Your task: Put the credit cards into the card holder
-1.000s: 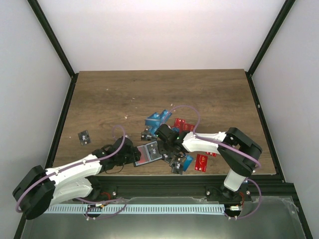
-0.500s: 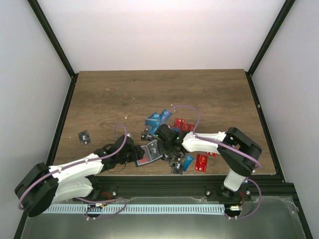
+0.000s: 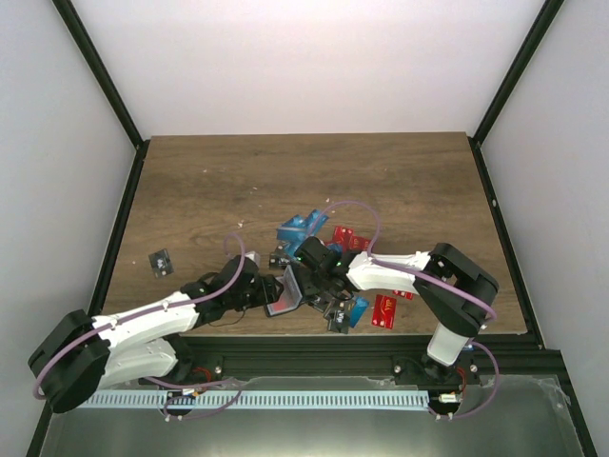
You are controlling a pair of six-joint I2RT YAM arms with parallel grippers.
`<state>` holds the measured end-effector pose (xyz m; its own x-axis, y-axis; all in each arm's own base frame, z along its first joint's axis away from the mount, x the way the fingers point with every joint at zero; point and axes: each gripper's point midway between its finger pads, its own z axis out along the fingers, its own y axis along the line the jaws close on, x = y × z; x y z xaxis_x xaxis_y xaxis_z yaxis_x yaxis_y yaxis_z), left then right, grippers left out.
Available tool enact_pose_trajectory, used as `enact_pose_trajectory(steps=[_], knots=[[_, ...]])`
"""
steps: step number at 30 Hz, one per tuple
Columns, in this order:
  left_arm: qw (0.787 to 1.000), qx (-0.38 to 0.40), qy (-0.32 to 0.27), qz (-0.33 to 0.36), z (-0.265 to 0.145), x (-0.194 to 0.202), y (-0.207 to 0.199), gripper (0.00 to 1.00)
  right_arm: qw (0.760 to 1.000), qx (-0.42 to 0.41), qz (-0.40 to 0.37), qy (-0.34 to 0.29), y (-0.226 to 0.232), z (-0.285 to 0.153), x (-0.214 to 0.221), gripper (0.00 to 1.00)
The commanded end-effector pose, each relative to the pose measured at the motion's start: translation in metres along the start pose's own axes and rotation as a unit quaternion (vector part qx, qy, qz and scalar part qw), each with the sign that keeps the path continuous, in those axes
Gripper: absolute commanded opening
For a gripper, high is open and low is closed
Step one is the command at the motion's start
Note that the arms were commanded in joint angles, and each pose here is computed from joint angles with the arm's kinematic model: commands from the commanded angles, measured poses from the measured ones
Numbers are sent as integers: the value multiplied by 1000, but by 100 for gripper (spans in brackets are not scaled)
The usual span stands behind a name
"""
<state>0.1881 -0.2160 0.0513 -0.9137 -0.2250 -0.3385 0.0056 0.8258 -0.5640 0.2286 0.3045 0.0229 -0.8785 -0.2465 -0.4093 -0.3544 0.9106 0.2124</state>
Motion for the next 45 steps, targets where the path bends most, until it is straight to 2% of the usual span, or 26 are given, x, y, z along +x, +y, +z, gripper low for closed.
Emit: enact_pose_trajectory(steps=[1,9,22,32,40,45], knots=[[998,60,-23,17,-8,-16,-40,72,998,10,-14,60,-5,19,35,1],[997,73,-25,24,-2,-16,-48,72,999,-7,-15,50,2,11,30,1],[990,127,-44,42,-11,-29,-90,72,998,-11,-15,61,3,19,35,1],[991,121,-34,49,9,-25,-88,71,997,-39,-13,58,17,19,34,1],[987,142,-41,55,6,-32,-107,71,996,-60,-6,59,28,21,36,1],[990,124,-35,56,9,-25,-92,71,994,-92,8,61,42,24,38,1]])
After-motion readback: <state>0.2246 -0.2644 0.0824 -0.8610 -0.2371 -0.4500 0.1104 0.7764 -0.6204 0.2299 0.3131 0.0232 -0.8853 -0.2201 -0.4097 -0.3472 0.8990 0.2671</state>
